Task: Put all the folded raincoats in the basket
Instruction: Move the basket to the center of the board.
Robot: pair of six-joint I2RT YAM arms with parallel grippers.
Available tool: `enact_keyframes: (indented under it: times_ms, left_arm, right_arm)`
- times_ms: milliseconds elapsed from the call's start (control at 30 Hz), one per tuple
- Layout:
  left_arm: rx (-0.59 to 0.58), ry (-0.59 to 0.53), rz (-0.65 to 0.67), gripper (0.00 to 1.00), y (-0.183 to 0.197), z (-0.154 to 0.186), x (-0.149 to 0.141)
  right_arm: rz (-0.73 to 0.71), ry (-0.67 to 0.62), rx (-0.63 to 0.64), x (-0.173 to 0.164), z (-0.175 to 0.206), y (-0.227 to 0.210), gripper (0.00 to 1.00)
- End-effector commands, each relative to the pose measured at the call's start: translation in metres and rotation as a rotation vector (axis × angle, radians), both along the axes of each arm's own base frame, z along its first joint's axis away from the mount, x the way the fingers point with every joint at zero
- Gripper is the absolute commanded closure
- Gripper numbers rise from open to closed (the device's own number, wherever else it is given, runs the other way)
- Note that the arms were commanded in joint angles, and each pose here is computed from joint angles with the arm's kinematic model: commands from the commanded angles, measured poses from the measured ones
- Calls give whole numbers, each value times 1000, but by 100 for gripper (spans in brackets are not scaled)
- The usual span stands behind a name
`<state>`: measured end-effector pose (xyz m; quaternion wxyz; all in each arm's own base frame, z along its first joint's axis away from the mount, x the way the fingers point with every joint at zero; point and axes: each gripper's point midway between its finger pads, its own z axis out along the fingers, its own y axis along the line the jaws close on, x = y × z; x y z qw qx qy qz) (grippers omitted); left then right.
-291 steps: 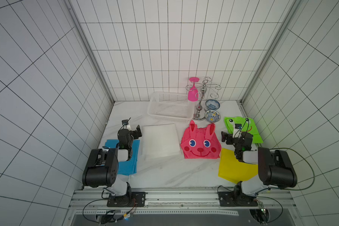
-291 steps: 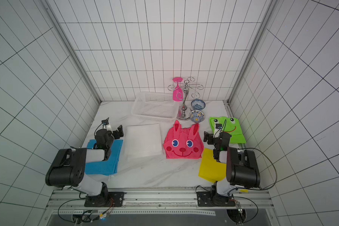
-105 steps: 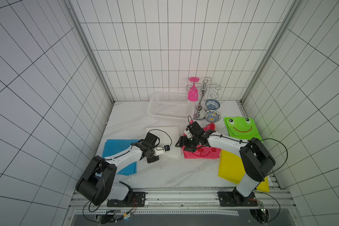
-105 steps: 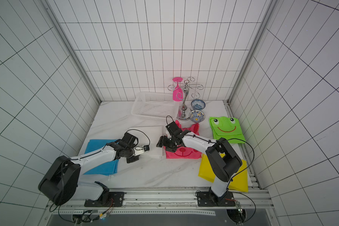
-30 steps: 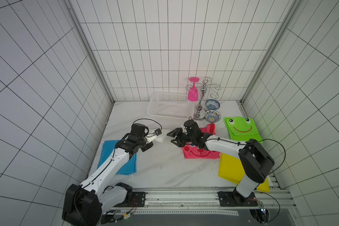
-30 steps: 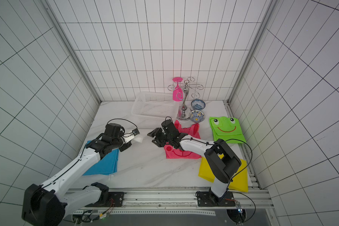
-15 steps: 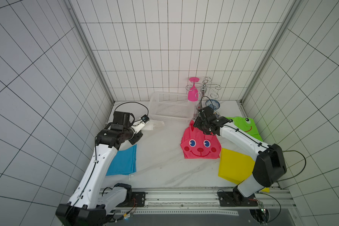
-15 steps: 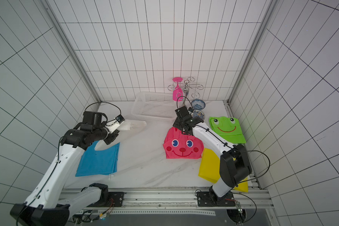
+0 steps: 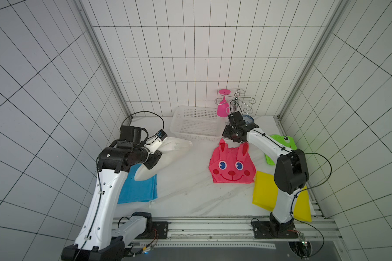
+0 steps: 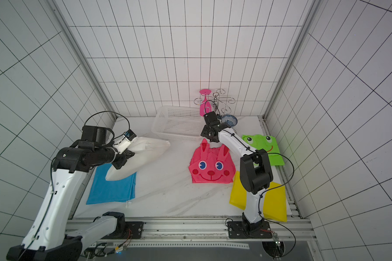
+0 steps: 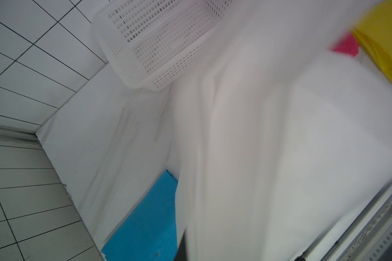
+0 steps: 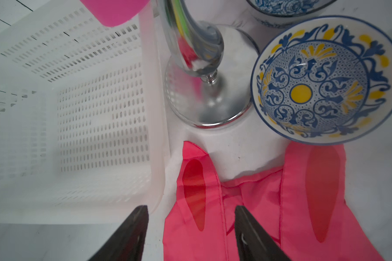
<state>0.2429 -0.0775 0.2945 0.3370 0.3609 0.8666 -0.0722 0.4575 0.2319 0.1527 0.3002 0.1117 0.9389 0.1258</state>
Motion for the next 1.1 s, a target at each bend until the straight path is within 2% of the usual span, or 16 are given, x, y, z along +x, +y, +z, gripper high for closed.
enact_keyframes:
  times_ms: [0,67,167,233,333,433,533,800,1067]
  left_arm:
    - [-41,-43,33,100,0,20,2]
    - [-82,-53,54,100,-2,28,7]
    - [-188,-29,-22,100,-22,41,-4]
    - [-210,-28,-38,100,-26,48,-7]
    - [-167,-53,7,100,-16,54,-4]
    - [-145,-70,66,100,-8,61,1]
    - [-149,-90,58,100,-8,73,-3]
    - [-88,-129,111,100,5,78,3]
    - [-57,-132,133,100,11,72,3]
  right_arm:
    - [51,-15,35,20,-3,19,36]
    - [62,-2,50,28,-10,28,39]
    - [77,2,54,40,-17,37,44]
    - [89,13,40,43,-22,40,50]
    - [116,19,2,42,-27,44,58]
    - [144,32,-15,36,-32,48,60]
    - [163,44,-26,27,-37,53,61]
    - [201,37,-16,5,-39,69,77]
    - [210,19,13,-13,-28,77,80]
